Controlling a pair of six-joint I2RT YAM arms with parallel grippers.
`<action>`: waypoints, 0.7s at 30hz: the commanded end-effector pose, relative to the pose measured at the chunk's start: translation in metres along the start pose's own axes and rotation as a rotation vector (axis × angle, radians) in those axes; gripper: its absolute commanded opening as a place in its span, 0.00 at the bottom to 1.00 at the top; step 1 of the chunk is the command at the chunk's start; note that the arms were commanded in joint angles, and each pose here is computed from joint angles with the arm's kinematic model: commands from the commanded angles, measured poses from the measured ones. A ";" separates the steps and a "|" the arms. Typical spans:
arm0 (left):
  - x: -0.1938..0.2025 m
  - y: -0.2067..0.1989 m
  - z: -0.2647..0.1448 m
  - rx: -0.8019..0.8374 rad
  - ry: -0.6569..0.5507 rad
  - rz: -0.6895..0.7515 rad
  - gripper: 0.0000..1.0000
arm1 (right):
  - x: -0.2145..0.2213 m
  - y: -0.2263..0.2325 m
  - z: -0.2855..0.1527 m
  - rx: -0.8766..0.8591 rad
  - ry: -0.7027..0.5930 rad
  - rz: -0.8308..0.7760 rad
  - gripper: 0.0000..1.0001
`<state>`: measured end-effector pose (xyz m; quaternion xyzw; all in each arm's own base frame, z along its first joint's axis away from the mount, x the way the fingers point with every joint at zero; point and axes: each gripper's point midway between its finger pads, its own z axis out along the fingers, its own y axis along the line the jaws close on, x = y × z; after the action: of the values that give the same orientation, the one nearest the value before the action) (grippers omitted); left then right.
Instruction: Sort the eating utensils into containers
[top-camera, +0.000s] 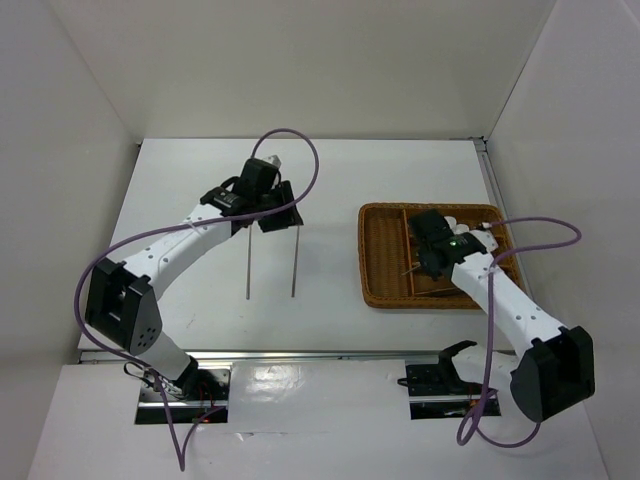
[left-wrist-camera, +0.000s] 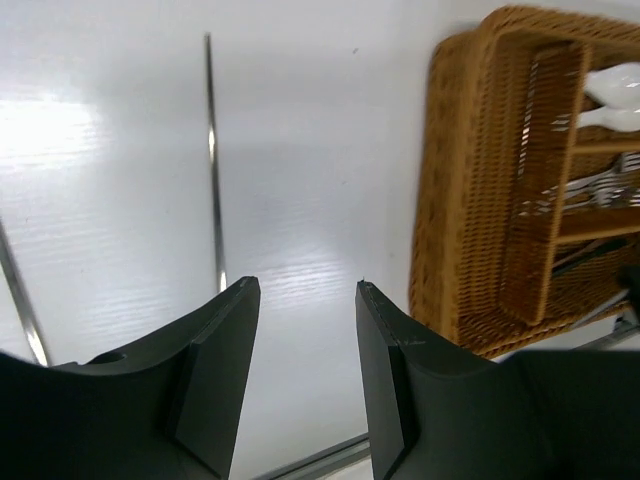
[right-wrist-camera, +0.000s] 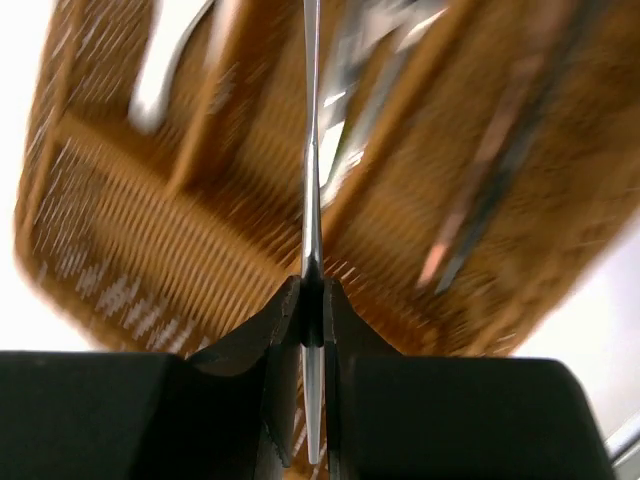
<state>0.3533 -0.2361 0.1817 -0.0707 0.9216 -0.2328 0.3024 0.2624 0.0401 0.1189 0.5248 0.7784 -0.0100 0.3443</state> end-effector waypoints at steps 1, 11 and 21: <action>0.008 0.009 -0.003 0.004 0.026 0.028 0.57 | -0.028 -0.045 0.006 0.158 -0.123 0.100 0.00; 0.013 0.010 -0.005 0.008 0.040 0.045 0.57 | -0.037 -0.076 0.020 0.249 -0.217 0.173 0.00; 0.027 0.022 -0.004 -0.011 0.066 0.052 0.57 | -0.030 -0.073 0.023 0.321 -0.189 0.143 0.38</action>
<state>0.3314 -0.2249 0.1486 -0.0492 0.9401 -0.2119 0.2626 0.2178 -0.0185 0.0779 0.6176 0.7065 -0.1444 0.3140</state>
